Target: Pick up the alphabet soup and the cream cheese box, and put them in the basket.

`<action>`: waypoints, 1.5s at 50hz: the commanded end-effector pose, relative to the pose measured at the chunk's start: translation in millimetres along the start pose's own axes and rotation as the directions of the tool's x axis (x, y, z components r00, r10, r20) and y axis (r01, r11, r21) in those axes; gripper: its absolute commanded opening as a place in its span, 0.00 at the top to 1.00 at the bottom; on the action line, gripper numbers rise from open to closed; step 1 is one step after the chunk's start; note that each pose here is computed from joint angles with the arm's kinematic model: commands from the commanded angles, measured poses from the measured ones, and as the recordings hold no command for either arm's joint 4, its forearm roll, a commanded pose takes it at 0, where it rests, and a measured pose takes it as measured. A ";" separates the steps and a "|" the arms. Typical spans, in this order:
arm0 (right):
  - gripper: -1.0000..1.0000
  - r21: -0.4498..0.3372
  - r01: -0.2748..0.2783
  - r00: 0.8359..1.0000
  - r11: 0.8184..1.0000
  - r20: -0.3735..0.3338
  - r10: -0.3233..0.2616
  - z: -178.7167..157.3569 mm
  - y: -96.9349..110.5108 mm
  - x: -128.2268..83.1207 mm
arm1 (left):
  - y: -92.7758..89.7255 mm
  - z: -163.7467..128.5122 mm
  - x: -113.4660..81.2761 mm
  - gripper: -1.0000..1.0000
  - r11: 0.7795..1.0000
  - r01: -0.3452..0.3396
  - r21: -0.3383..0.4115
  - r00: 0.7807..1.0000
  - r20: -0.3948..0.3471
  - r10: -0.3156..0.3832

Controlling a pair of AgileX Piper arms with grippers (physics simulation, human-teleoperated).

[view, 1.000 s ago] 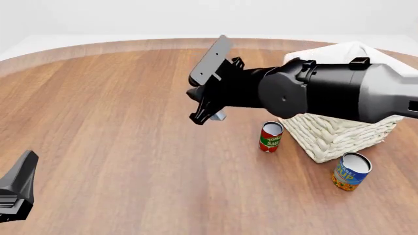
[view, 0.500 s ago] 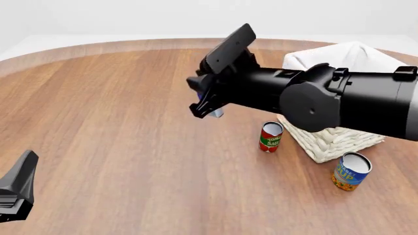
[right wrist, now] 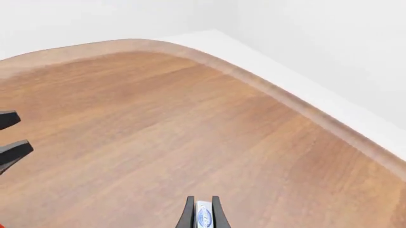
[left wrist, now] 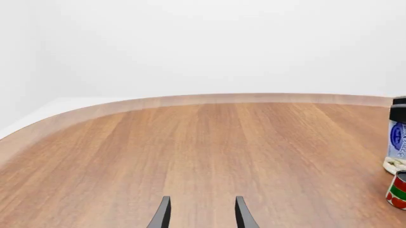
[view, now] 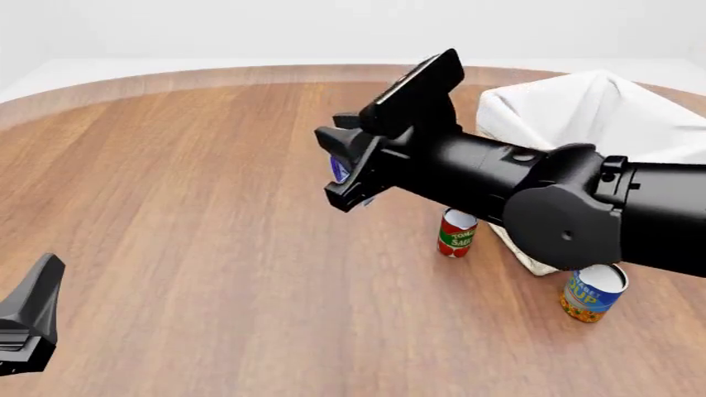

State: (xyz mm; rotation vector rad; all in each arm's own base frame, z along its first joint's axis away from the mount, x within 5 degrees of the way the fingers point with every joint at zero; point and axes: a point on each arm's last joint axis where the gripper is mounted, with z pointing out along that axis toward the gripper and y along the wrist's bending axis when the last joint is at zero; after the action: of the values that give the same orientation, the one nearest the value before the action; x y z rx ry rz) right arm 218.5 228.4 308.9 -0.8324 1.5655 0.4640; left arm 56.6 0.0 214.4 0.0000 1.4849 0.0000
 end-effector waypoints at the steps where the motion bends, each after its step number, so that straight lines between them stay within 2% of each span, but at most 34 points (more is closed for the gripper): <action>1: 1.00 0.004 -0.009 1.000 1.000 -0.012 0.009 10.2 -1.9 1.0 | 0.0 0.0 0.0 0.00 1.000 0.000 0.000 1.000 0.000 0.000; 21: 1.00 0.004 -0.009 1.000 1.000 -0.012 0.009 10.2 -1.9 1.0 | 0.0 0.0 0.0 0.00 1.000 0.000 0.000 1.000 0.000 0.000; 25: 1.00 0.026 -0.008 1.000 1.000 0.003 0.008 6.4 -8.9 -2.4 | 0.0 0.0 0.0 0.00 1.000 0.000 0.000 1.000 0.000 0.000; 32: 1.00 0.062 0.001 1.000 0.998 -0.021 0.001 14.3 -23.7 -8.6 | 0.0 0.0 0.0 0.00 1.000 0.000 0.000 1.000 0.000 0.000; 38: 1.00 0.092 -0.014 0.999 0.996 -0.037 0.017 19.2 -34.8 -6.2 | 0.0 0.0 0.0 0.00 1.000 0.000 0.000 1.000 0.000 0.000; 41: 1.00 0.100 -0.032 0.999 0.994 -0.031 0.035 17.4 -38.2 -11.8 | 0.0 0.0 0.0 0.00 1.000 0.000 0.000 1.000 0.000 0.000; 46: 1.00 0.128 -0.019 0.998 0.992 -0.050 0.026 22.5 -51.0 -16.4 | 0.0 0.0 0.0 0.00 1.000 0.000 0.000 1.000 0.000 0.000; 50: 1.00 0.143 -0.028 0.996 0.989 -0.076 0.039 23.5 -58.2 -17.2 | 0.0 0.0 0.0 0.00 1.000 0.000 0.000 1.000 0.000 0.000; 56: 1.00 0.170 -0.041 0.996 0.985 -0.076 0.054 19.8 -69.0 -25.3 | 0.0 0.0 0.0 0.00 1.000 0.000 0.000 1.000 0.000 0.000; 75: 1.00 0.200 -0.037 0.993 0.979 -0.100 0.058 -9.9 -77.9 -38.3 | 0.0 0.0 0.0 0.00 1.000 0.000 0.000 1.000 0.000 0.000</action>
State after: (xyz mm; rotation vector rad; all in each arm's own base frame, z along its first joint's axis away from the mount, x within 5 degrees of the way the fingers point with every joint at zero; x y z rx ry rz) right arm 276.1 192.0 345.9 -0.6994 1.6989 0.3056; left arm 56.6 0.0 214.4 0.0000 1.4849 0.0000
